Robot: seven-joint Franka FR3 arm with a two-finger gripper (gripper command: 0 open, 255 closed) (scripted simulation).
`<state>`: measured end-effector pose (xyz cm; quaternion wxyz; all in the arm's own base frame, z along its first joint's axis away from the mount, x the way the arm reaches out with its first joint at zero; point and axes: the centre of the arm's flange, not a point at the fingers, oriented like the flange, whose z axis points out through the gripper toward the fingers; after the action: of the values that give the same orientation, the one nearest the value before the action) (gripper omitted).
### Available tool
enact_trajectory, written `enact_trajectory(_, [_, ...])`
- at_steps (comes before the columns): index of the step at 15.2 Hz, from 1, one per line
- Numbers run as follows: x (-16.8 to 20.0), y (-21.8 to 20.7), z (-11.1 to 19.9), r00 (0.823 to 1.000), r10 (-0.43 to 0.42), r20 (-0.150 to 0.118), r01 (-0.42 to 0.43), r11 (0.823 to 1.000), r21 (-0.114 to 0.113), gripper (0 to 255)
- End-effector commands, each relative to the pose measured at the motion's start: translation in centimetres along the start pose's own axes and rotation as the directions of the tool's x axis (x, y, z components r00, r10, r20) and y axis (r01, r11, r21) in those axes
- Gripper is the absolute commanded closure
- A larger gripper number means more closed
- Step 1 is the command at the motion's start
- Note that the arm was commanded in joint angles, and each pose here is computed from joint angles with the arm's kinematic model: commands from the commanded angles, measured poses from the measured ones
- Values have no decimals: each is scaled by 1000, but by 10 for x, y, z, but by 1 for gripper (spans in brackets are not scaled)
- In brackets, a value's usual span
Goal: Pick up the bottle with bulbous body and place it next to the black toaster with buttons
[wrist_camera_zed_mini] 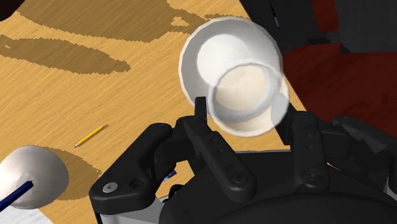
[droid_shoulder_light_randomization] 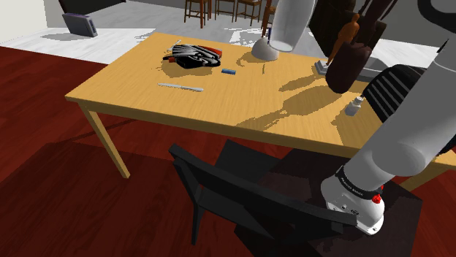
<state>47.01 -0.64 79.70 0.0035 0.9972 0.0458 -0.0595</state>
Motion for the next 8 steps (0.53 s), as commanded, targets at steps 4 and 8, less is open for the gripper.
enact_trajectory(4, [-34, 22, -6, 1000, 0, 0, 0, 1000, 0, 255])
enact_trajectory(8, [-77, 52, -3, 1000, 0, 0, 0, 1000, 0, 255])
